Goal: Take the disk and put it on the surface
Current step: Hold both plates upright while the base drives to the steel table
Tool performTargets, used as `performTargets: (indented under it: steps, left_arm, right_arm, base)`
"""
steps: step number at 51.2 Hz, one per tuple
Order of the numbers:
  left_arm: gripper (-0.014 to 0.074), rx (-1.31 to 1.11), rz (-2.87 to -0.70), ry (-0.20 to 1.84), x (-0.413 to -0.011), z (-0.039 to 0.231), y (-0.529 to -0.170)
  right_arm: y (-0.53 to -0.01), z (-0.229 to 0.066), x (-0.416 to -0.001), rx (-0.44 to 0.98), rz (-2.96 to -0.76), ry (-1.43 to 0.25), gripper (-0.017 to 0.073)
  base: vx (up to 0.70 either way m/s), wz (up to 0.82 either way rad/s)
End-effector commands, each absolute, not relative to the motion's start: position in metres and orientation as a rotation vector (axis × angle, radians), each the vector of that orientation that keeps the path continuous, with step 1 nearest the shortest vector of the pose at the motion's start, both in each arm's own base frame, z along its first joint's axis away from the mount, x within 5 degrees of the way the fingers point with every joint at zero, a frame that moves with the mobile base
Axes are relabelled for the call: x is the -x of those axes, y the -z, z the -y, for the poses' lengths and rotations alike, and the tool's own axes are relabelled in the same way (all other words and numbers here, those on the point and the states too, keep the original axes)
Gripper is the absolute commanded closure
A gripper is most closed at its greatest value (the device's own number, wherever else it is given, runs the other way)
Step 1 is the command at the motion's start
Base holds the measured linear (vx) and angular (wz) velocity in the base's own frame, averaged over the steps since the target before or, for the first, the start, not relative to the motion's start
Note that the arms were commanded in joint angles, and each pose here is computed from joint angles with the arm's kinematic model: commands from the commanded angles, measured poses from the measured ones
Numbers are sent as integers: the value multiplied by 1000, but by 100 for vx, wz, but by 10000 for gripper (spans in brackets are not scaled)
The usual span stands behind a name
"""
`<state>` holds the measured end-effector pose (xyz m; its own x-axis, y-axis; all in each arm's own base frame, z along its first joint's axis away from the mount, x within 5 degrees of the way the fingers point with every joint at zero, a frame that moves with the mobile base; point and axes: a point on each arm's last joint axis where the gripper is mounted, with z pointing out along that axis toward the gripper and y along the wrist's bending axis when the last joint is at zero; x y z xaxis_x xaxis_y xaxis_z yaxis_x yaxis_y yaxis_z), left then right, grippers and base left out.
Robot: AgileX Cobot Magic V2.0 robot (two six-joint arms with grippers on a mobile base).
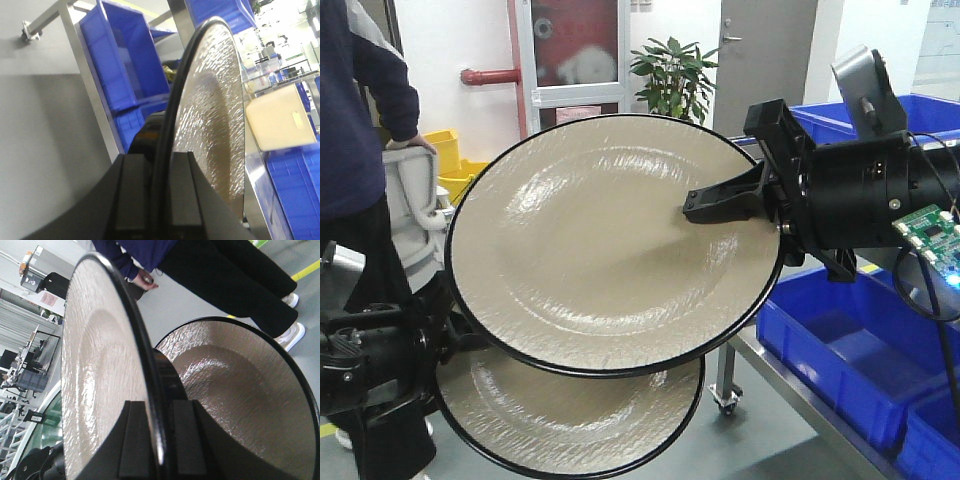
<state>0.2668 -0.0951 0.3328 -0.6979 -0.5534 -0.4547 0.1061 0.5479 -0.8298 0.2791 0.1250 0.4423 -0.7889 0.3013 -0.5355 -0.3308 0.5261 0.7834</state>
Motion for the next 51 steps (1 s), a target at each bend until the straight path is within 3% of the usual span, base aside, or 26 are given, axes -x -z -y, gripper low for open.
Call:
performTargets:
  steps: [1, 23, 51]
  left_arm:
    - [592, 399, -1959, 1270, -261, 96, -358]
    - [592, 399, -1959, 1270, -261, 96, -358]
    - [592, 402, -1957, 1267, -261, 96, -358]
  right_arm:
    - [-476, -121, -268, -30, -1945, -1364, 566]
    - [-476, -121, -268, -29, -1945, -1363, 566]
    - [-476, -121, -268, -29, -1945, -1363, 566]
  base:
    - [38, -4]
    - [36, -28]
    - [31, -79]
